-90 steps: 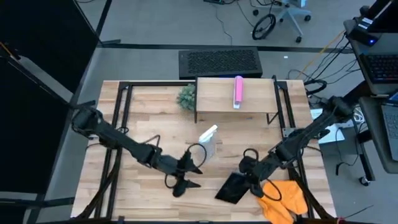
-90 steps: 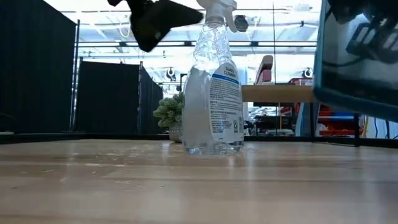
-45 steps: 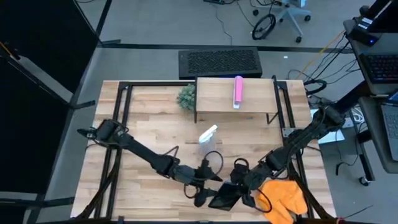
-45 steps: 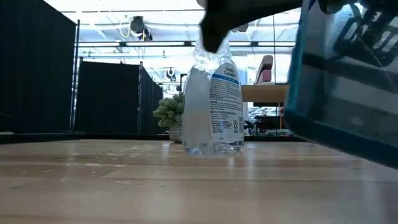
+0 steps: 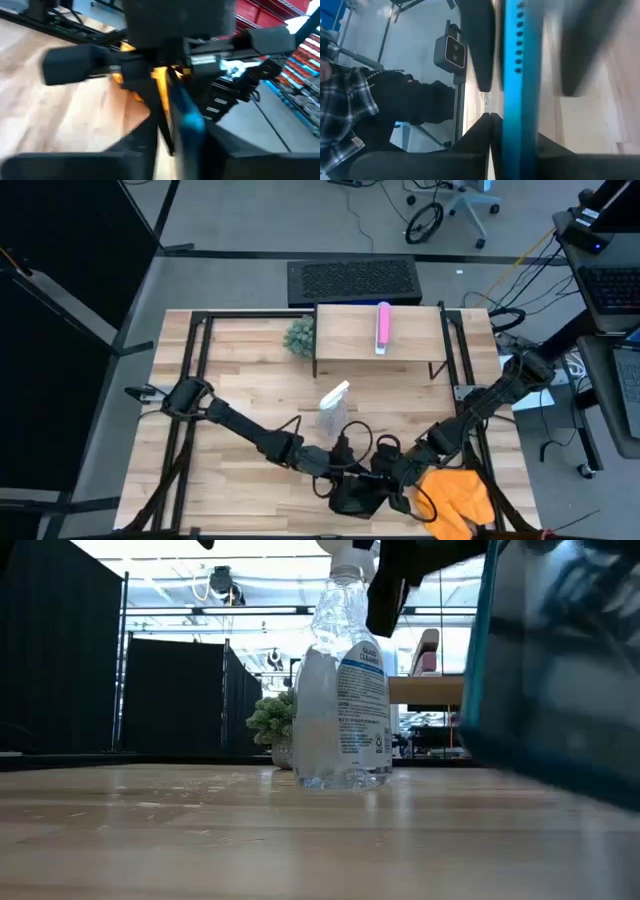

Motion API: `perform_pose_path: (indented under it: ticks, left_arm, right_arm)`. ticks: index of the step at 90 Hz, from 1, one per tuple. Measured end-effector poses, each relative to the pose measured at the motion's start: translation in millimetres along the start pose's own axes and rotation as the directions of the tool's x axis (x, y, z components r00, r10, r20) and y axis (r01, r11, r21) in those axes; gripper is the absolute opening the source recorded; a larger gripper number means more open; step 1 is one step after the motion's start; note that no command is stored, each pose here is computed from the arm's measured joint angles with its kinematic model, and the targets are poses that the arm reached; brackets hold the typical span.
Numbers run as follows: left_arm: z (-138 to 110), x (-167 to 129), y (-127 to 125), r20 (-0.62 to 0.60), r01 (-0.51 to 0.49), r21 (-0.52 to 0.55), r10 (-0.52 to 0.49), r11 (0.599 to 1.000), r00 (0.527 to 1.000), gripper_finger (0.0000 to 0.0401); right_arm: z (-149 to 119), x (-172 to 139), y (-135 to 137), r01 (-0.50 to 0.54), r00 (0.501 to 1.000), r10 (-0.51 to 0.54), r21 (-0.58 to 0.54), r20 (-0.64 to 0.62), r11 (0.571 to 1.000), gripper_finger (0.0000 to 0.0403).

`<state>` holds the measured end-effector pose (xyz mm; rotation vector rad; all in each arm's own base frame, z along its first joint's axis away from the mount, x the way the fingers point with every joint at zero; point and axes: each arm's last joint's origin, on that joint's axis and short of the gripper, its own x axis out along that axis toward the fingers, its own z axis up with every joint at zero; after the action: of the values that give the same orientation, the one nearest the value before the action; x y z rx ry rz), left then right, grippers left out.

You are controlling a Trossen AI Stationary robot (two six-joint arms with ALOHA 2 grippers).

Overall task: Apply microfiber cloth
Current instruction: Wipe the front and back of the blue tablet using the orange microfiber cloth

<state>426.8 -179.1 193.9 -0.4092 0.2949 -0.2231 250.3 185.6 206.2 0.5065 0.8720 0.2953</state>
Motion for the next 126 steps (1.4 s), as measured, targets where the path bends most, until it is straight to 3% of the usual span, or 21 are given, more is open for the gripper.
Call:
perform_pose_path:
  ticks: [5, 15, 28, 41, 50, 68, 87, 99, 111, 126]
  left_arm:
    - [0.5, 0.1, -0.1, -0.001, 0.014, 0.003, -0.014, 1.000, 1.000, 0.0018]
    - [0.7, 0.1, 0.0, -0.001, 0.013, 0.020, -0.013, 1.000, 1.000, 0.0017]
    - [2.5, -1.5, -1.5, -0.004, 0.014, 0.066, -0.014, 0.998, 1.000, 0.0013]
    - [1.3, -2.1, -2.6, -0.021, 0.015, 0.088, -0.013, 0.996, 1.000, 0.0013]
    - [1.1, -2.3, -3.3, -0.024, 0.017, 0.100, -0.015, 0.995, 1.000, 0.0013]
    - [0.7, -2.3, -2.9, -0.039, 0.033, 0.111, -0.028, 0.993, 0.999, 0.0013]
    - [0.5, -2.3, -2.7, -0.044, 0.039, 0.120, -0.034, 0.992, 0.998, 0.0013]
    - [0.9, -2.3, -2.7, -0.046, 0.059, 0.120, -0.053, 0.991, 0.998, 0.0013]
    - [0.7, -2.3, -2.8, -0.051, 0.068, 0.120, -0.062, 0.990, 0.997, 0.0013]
    - [0.9, -2.1, -1.5, -0.054, 0.071, 0.118, -0.065, 0.990, 0.996, 0.0013]
  right_arm:
    - [1.6, -1.1, -0.2, -0.001, 1.000, 0.001, -0.005, 0.008, 1.000, 0.0081]
    - [4.1, -9.6, -0.2, -0.007, 1.000, 0.007, -0.022, 0.004, 1.000, 0.0126]
    - [5.3, -45.9, 4.1, -0.048, 0.998, 0.049, 0.007, -0.038, 0.999, 0.0172]
    - [-8.0, -88.7, 11.9, -0.062, 0.993, 0.073, 0.105, -0.097, 0.993, 0.0190]
    - [-27.9, -101.5, 18.2, -0.013, 0.983, 0.044, 0.174, -0.176, 0.985, 0.0187]
    - [-75.0, -96.9, 33.7, 0.152, 0.927, -0.036, 0.285, -0.374, 0.946, 0.0166]
    - [-116.5, -85.0, 40.0, 0.382, 0.847, -0.168, 0.359, -0.504, 0.851, 0.0153]
    - [-133.6, -73.4, 44.2, 0.434, 0.832, -0.207, 0.370, -0.514, 0.821, 0.0161]
    - [-139.5, -66.2, 44.1, 0.458, 0.826, -0.233, 0.370, -0.513, 0.808, 0.0194]
    - [-137.9, -58.9, 49.7, 0.395, 0.878, -0.199, 0.426, -0.435, 0.814, 0.0249]
